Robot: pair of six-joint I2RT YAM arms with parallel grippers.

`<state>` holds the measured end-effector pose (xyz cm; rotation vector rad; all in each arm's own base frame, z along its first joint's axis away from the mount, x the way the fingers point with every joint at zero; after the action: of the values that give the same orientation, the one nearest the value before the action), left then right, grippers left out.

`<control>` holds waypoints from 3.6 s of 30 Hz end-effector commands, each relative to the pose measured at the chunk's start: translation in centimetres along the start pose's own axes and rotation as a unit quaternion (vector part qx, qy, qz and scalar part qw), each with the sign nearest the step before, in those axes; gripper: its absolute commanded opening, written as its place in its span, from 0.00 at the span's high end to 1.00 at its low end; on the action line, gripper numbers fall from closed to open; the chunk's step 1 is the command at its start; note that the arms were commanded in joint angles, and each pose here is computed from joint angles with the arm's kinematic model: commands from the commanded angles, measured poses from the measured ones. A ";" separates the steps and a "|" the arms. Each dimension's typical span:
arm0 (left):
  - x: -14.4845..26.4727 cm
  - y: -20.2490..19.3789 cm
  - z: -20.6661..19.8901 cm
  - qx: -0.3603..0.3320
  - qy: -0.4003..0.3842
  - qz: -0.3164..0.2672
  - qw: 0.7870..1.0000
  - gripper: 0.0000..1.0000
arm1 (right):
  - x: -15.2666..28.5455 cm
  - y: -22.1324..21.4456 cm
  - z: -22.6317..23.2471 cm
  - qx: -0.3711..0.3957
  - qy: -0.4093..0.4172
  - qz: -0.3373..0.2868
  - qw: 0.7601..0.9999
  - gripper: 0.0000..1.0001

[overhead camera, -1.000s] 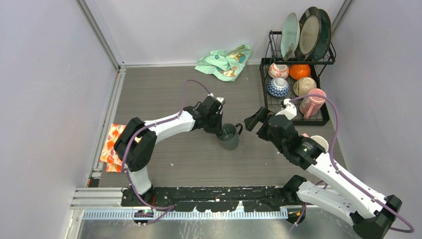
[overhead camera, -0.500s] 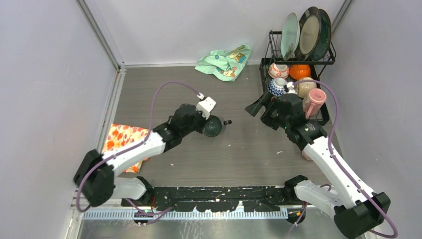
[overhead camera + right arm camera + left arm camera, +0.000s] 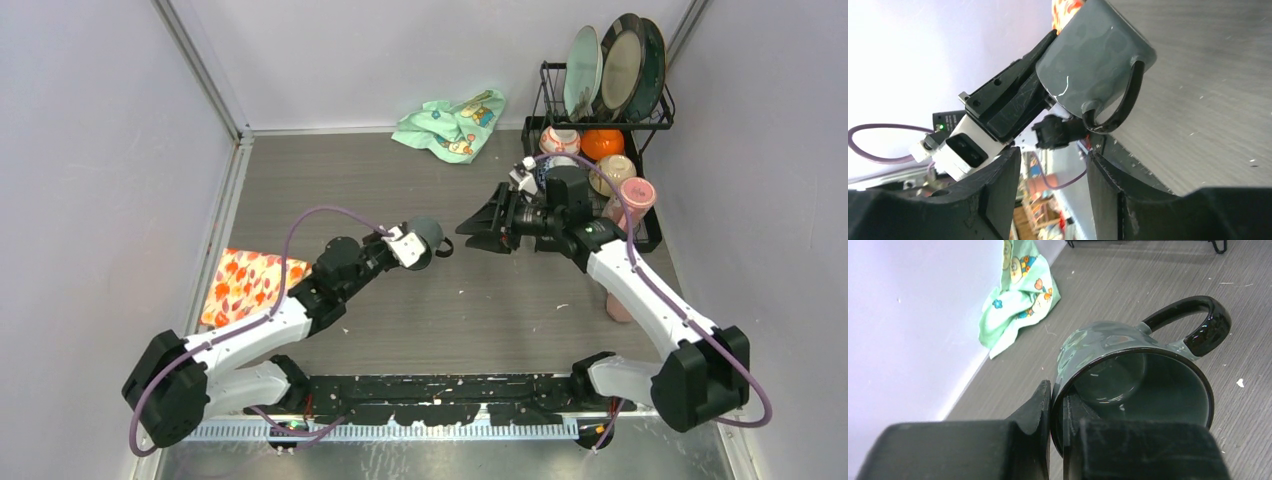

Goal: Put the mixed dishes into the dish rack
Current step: Pick up the cup at the center of the board, then turn the cup upside down in the dish rack.

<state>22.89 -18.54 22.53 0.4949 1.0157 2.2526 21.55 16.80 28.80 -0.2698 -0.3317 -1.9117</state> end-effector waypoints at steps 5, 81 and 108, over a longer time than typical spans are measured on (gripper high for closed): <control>1.0 5.3 3.4 -0.076 0.049 -0.152 0.984 1.00 | -1.0 -0.5 -0.5 -0.077 0.043 0.119 0.989 0.47; 6.9 6.1 3.7 -0.158 -0.009 -0.159 0.975 0.35 | -6.0 -0.6 2.3 -0.151 0.249 0.179 0.940 0.99; 8.3 6.1 6.6 0.309 0.060 0.165 0.935 0.00 | -2.7 1.7 0.8 -0.016 -0.033 -0.058 0.998 0.99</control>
<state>18.17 -13.13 32.59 0.6828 1.5985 2.2859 24.69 20.02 26.56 -0.4153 -0.1420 -1.9396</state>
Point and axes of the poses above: each gripper's point midway between its finger pads, its own x axis back along the fingers, its own z axis along the line the jaws close on, y = z × x, the point moved 9 cm from there along x, back along the fingers, and after that the axes turned 6 degrees about -x, right-handed, at the moved point
